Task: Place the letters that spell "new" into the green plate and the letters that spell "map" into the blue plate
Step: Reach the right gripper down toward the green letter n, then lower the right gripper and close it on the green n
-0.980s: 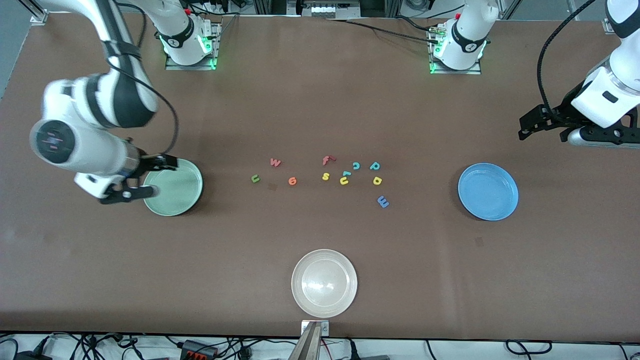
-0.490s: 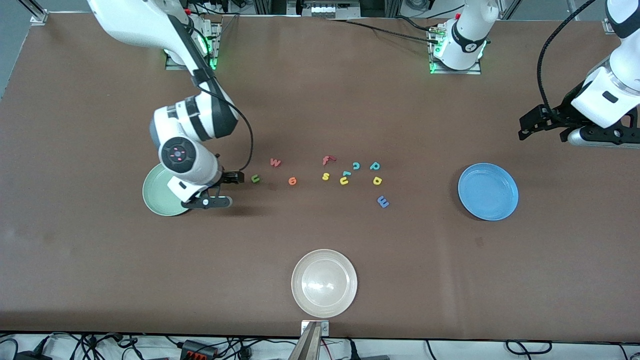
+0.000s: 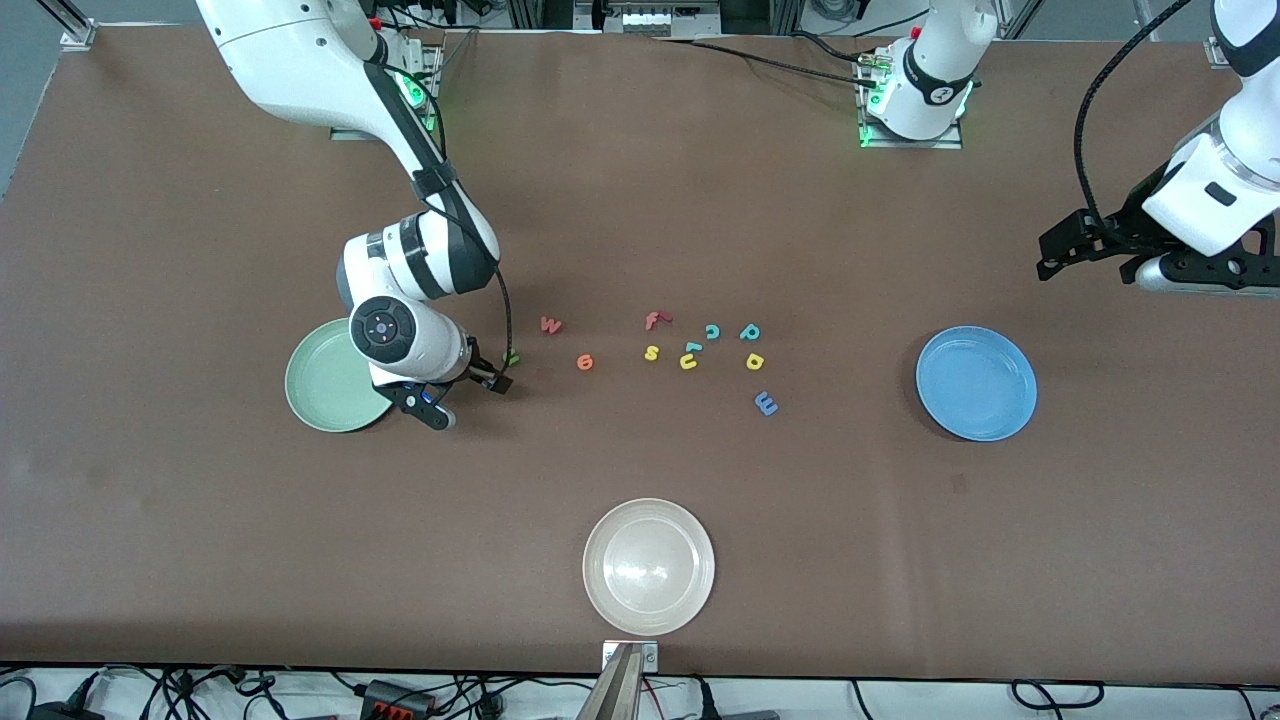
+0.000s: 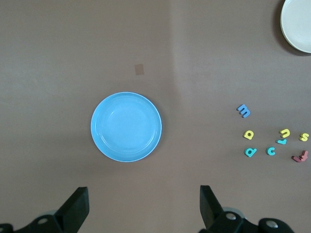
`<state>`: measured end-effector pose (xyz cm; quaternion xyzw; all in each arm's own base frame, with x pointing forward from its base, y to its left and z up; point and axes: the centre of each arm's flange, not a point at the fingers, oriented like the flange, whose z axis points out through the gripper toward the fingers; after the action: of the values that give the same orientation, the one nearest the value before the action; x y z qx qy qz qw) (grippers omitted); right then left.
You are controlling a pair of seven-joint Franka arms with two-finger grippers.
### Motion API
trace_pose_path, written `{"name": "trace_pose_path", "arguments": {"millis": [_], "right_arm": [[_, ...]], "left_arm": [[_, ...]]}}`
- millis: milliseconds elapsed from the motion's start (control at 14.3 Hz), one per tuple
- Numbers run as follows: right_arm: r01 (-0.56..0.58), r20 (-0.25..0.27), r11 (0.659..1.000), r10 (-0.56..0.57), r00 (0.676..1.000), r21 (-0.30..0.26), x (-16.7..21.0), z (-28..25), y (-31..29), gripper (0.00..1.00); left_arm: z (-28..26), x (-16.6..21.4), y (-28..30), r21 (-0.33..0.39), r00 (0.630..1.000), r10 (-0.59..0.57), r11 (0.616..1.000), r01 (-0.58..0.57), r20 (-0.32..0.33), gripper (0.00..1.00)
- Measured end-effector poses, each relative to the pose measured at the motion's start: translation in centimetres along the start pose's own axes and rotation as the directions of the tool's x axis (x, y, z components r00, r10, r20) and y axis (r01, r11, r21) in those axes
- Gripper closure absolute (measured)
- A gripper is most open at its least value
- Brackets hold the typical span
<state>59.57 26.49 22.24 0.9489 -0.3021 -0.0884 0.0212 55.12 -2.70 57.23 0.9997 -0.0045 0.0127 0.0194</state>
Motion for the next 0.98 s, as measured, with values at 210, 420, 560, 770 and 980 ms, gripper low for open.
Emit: {"name": "trace_pose_path", "arguments": {"millis": [210,420,560,770,980], "right_arm": [[-0.080,-0.011,0.997,0.080,0.997,0.015,-0.9,1.2,-1.0,0.26],[-0.130,-0.026,0.991,0.130,0.991,0.022,-3.3,3.0,-2.7,0.29],[-0.144,-0.023,0.990,0.144,0.989,0.009,-3.8,3.9,-2.6,0.33],[-0.168,-0.019,0.986,0.168,0.986,-0.009,-3.6,4.7,-1.9,0.40],[-0.184,-0.019,0.983,0.183,0.983,-0.011,-3.9,4.9,-1.9,0.40]], "left_arm": [[0.0,0.0,0.0,0.000,1.000,0.000,1.000,0.000,0.000,0.00],[0.0,0.0,0.0,0.000,1.000,0.000,1.000,0.000,0.001,0.00],[0.0,0.0,0.0,0.000,1.000,0.000,1.000,0.000,0.002,0.00],[0.0,0.0,0.0,0.000,1.000,0.000,1.000,0.000,0.003,0.00],[0.0,0.0,0.0,0.000,1.000,0.000,1.000,0.000,0.003,0.00]]}}
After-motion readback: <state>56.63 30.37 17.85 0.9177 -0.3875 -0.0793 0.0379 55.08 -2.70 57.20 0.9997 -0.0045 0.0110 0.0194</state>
